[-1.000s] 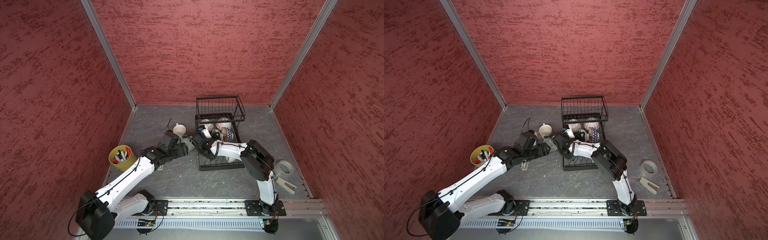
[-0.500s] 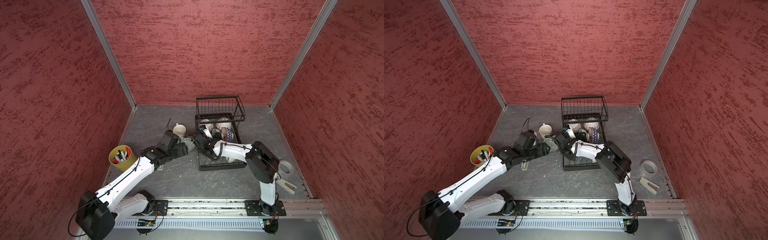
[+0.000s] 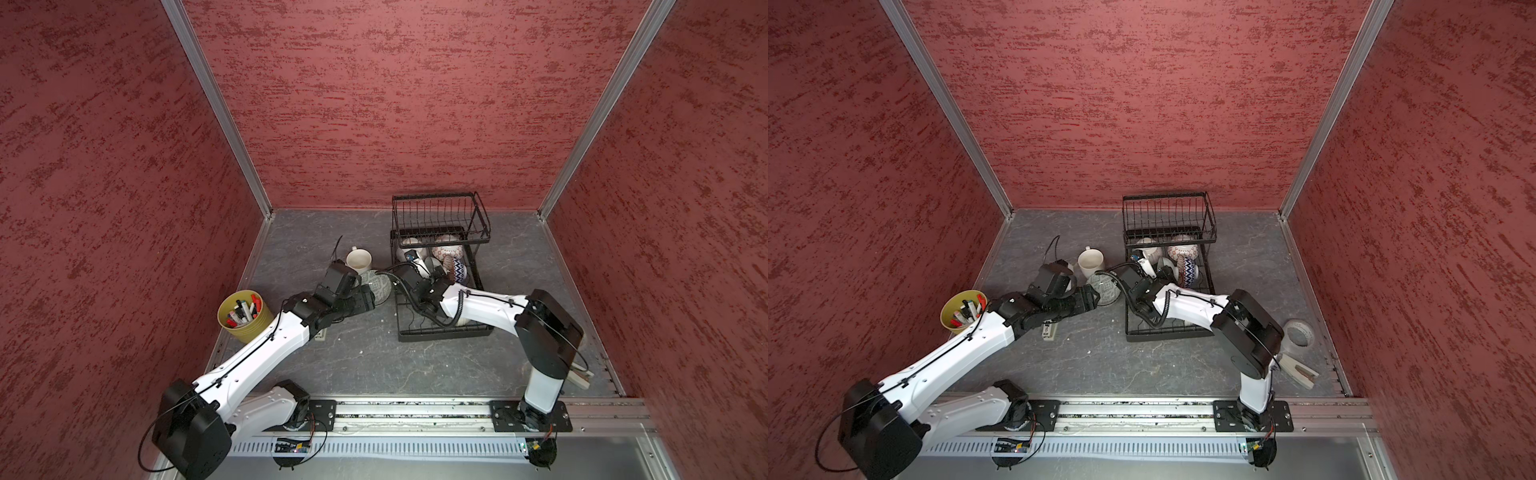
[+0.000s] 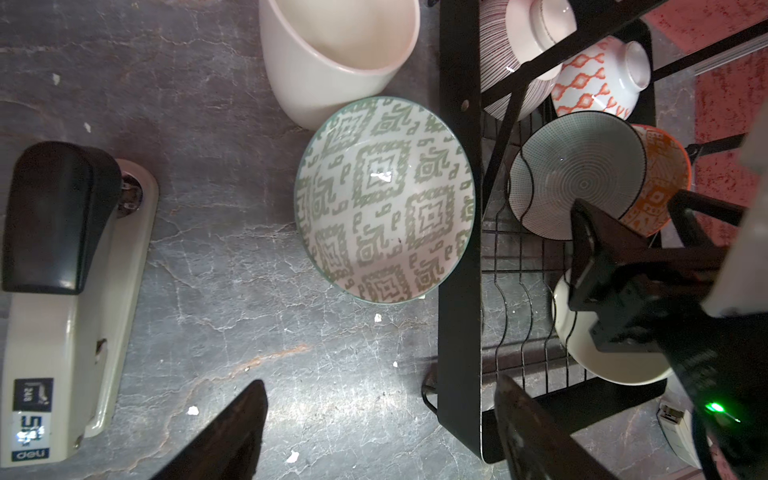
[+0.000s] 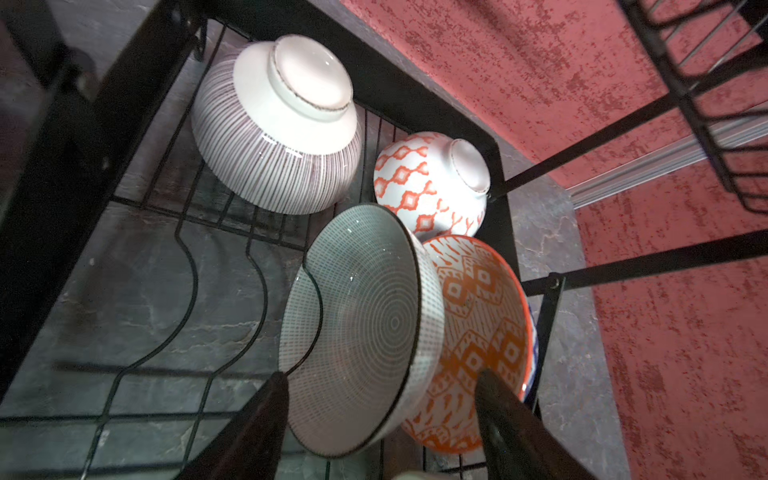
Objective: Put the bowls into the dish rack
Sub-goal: 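Open the right gripper and lift it away from the rack, then grasp the green-patterned bowl's rim on the table with the left gripper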
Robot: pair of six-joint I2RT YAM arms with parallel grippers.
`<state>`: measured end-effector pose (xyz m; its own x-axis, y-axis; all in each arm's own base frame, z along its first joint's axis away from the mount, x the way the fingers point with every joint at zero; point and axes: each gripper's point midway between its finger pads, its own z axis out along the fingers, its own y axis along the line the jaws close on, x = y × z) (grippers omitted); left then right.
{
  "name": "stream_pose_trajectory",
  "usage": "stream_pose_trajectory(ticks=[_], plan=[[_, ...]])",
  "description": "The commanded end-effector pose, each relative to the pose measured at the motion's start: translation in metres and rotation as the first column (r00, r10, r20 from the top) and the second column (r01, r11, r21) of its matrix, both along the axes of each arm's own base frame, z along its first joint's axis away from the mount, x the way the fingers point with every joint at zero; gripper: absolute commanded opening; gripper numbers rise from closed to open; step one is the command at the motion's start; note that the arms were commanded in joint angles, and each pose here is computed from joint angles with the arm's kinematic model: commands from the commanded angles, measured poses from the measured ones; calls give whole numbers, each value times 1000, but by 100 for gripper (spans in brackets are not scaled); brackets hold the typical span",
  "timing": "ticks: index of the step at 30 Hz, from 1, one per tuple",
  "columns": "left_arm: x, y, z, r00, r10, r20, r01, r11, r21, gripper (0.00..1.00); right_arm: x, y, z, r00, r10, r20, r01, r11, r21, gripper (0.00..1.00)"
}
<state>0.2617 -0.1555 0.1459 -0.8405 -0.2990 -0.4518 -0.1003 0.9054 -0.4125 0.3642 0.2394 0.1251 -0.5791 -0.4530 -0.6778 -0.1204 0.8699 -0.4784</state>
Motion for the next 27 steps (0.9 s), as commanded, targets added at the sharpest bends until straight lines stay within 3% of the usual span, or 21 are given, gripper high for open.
stream_pose_trajectory(ticks=[1,11,18,27], plan=[[-1,2,-7,999,0,-32,0,1000,12,86,-7,15,15,998,70,8,-70,988,140,73],[6,2,-15,997,7,-77,-4,999,41,85,-32,31,20,977,211,-45,-186,931,315,73],[13,8,-21,994,14,-110,-6,997,72,84,-57,39,41,953,301,-33,-251,846,472,73],[35,17,-26,990,10,-139,7,992,126,72,-81,24,78,954,297,35,-256,755,604,73]])
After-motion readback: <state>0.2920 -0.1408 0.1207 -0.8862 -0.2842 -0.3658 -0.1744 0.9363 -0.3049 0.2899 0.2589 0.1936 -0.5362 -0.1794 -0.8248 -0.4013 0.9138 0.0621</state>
